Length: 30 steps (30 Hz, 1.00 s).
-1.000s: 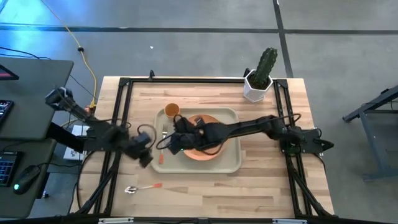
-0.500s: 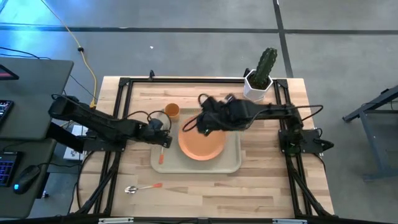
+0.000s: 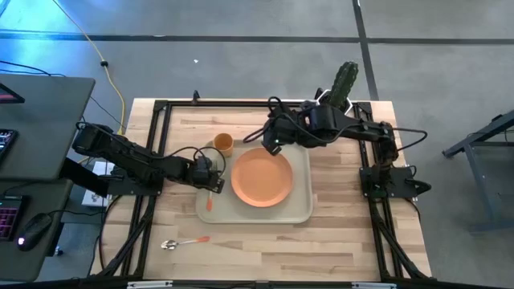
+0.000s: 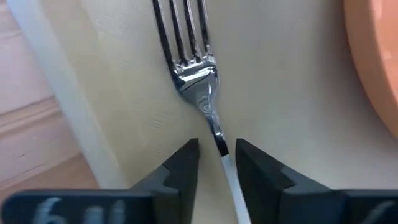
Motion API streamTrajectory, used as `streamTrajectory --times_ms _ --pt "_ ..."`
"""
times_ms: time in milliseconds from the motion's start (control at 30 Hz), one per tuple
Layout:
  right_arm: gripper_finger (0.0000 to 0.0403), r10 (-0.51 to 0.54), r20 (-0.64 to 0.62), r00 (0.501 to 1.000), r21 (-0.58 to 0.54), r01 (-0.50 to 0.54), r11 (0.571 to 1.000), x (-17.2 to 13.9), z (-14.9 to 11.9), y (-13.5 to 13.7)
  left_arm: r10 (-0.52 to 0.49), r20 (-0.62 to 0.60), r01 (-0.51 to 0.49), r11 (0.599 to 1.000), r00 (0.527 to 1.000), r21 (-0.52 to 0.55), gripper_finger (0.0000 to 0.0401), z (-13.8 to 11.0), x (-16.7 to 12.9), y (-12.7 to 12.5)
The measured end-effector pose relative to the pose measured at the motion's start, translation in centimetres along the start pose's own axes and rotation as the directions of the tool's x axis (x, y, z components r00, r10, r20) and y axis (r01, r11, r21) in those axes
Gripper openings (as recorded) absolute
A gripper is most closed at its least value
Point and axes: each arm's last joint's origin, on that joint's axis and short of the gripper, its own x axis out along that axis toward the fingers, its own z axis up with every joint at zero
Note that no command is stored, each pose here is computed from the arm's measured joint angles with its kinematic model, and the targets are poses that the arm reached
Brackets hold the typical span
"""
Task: Pick and place plate/cup/fork/spoon on tray
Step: Move the orange fork on the white serving tray to the right of the orange plate
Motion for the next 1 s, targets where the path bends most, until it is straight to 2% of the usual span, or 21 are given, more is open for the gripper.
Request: streamTrajectory --times_ms 100,200,333,433,600,700,800,900,1000 --pt "0.0123 0.062 0.006 0.998 0.020 -0.062 0.998 0.2 0.5 0.1 0.001 0.002 -0.001 1.000 1.000 -0.007 0.0052 0.0 0.0 0.0" --pt "0.0123 0.173 0.046 0.984 0.024 -0.174 0.984 0.1 1.3 0.8 -0.007 0.002 0.008 1.000 1.000 -0.019 0.0012 0.0 0.0 0.0" --pt "0.0123 0.317 0.087 0.944 0.029 -0.321 0.947 -0.2 2.1 1.7 -0.007 -0.002 0.007 1.000 1.000 -0.016 0.0014 0.0 0.1 0.0" --pt "0.0123 0.360 0.101 0.928 0.039 -0.365 0.930 -0.5 2.3 1.7 -0.022 0.001 0.022 1.000 1.000 -0.021 0.0006 0.1 -0.3 0.0" --pt "0.0123 0.375 0.117 0.919 0.081 -0.386 0.919 -1.8 2.4 0.3 -0.067 0.024 0.068 0.998 0.997 -0.007 0.0004 0.4 -1.9 0.4" --pt "0.0123 0.381 0.151 0.912 0.136 -0.400 0.906 -3.4 2.6 -1.9 -0.120 0.078 0.120 0.993 0.990 0.008 0.0003 0.8 -3.5 0.7" --pt "0.0123 0.347 0.158 0.925 0.199 -0.374 0.906 -4.4 2.6 -4.1 -0.181 0.134 0.179 0.983 0.974 0.027 0.0002 1.2 -5.1 1.0" --pt "0.0123 0.296 0.104 0.949 0.259 -0.313 0.914 -4.2 2.0 -4.6 -0.277 0.184 0.273 0.961 0.943 0.049 0.0002 1.5 -6.8 1.1" --pt "0.0123 0.269 0.049 0.962 0.303 -0.271 0.914 -2.6 0.9 -2.8 -0.406 0.265 0.373 0.913 0.874 0.167 0.0001 1.7 -8.8 0.8"
